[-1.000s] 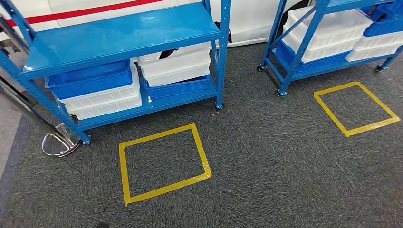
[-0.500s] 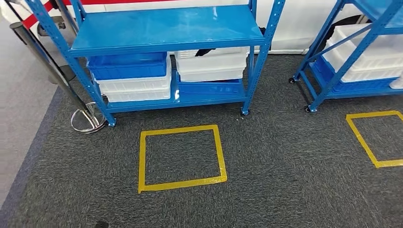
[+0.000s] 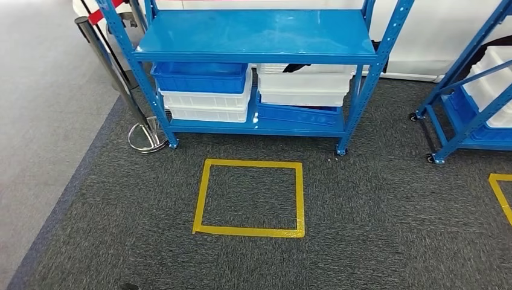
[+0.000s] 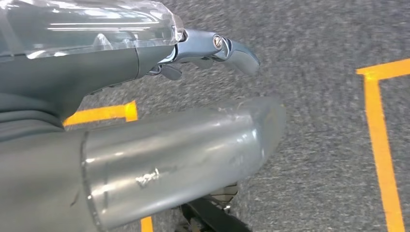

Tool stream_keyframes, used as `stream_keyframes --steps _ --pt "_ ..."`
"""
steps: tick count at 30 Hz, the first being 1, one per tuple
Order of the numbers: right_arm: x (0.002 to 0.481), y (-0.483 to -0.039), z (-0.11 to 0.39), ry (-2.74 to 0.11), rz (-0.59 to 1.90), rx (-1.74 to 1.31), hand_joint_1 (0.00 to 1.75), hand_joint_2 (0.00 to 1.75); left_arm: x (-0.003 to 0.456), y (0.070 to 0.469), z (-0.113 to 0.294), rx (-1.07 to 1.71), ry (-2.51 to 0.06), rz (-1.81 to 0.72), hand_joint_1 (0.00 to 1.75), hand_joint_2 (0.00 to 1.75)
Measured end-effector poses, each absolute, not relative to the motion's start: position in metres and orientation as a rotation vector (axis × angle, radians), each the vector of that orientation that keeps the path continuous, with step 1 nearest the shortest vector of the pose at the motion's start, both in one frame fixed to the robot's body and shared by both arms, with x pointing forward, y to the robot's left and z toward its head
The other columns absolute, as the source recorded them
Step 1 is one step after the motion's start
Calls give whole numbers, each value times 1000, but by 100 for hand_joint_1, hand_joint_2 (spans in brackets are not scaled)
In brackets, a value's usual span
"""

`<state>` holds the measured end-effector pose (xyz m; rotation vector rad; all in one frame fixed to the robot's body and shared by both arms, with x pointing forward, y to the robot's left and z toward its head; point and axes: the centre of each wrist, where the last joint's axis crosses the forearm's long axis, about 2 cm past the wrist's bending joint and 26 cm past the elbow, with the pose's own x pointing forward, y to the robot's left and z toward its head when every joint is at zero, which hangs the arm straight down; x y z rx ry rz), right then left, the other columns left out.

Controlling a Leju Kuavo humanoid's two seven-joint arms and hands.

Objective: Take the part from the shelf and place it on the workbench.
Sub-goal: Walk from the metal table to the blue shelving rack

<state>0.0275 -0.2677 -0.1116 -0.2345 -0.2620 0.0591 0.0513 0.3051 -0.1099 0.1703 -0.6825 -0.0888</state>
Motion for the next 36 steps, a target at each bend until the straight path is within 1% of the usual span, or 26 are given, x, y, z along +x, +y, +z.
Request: stream_keyframes --steps 12,21,27,36 --pt "33 -267 -111 -263 32 -224 0 0 45 304 -111 117 -703 -63 0 0" --pt "19 -272 -113 -234 28 -232 0 0 40 298 -111 107 -694 -55 0 0" --pt "25 -273 -112 -245 23 -233 0 0 52 296 -110 105 -715 -53 0 0" --pt "19 -272 -112 -233 19 -231 0 0 32 297 -112 109 -673 -44 0 0"
